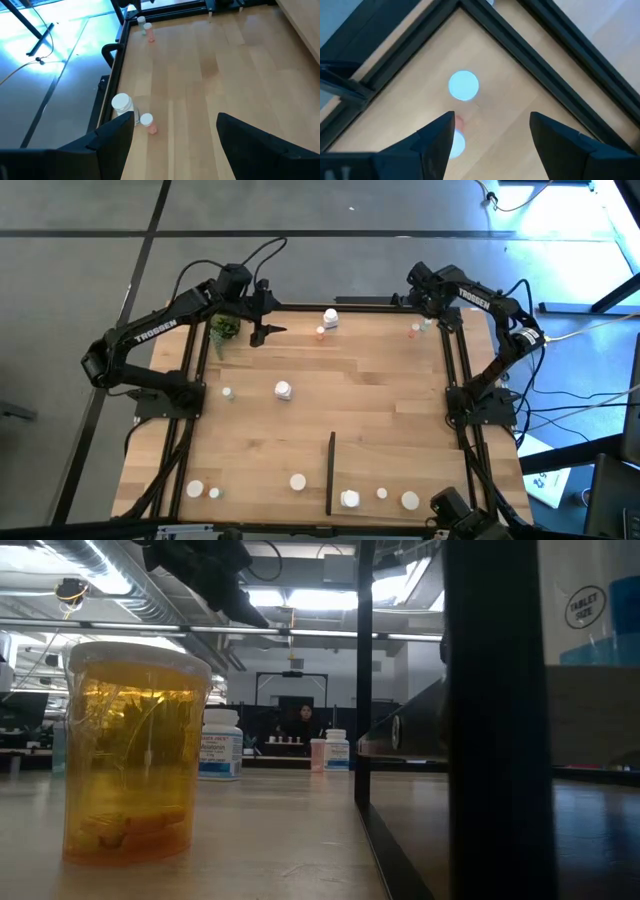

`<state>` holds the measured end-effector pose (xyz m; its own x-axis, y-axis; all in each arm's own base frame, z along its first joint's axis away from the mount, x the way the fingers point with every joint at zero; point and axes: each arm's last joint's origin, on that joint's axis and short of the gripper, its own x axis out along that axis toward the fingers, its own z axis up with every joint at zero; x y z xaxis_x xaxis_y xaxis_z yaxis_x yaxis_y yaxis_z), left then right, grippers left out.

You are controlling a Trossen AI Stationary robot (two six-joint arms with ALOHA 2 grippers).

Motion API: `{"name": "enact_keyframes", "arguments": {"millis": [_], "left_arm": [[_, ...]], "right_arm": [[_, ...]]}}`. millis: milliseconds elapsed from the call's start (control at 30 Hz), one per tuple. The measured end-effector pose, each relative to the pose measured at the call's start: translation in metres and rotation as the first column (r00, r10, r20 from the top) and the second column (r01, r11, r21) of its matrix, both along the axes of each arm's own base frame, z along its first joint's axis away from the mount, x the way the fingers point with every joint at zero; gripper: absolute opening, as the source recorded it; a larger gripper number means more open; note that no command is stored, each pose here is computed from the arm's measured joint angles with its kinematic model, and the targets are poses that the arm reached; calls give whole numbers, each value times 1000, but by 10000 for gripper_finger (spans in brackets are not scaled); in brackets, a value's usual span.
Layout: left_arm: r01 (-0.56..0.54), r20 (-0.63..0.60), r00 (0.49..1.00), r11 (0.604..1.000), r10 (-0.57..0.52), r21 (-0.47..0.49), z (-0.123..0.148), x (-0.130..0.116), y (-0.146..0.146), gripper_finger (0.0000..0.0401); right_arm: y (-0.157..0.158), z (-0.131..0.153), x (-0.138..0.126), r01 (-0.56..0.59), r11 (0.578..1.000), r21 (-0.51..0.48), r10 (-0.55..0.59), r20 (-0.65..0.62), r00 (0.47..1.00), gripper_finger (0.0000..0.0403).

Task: Pick and place medicine bottles onto shelf by color
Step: Put the top right blue pill bottle on the shelf

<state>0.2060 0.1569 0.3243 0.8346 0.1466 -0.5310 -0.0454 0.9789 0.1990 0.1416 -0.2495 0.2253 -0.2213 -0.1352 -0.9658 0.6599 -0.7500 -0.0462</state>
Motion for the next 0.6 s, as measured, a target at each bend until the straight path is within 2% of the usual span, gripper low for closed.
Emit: {"name": "enact_keyframes", "arguments": {"millis": [200, 300, 600], "left_arm": [[-6, -3, 1000, 1000, 6, 6, 0, 0, 0, 277], [29, -4, 1000, 999, -29, 17, -1, 1, 1, 277], [46, -65, 997, 999, -48, -21, -22, 13, 14, 277]], "right_arm": [[0, -9, 0, -3, 1000, -13, 4, 8, 1000, 259], [-1, -8, 1, -32, 999, -22, 33, 13, 999, 259], [-1, -8, 1, -36, 999, -20, 36, 12, 999, 259]]}}
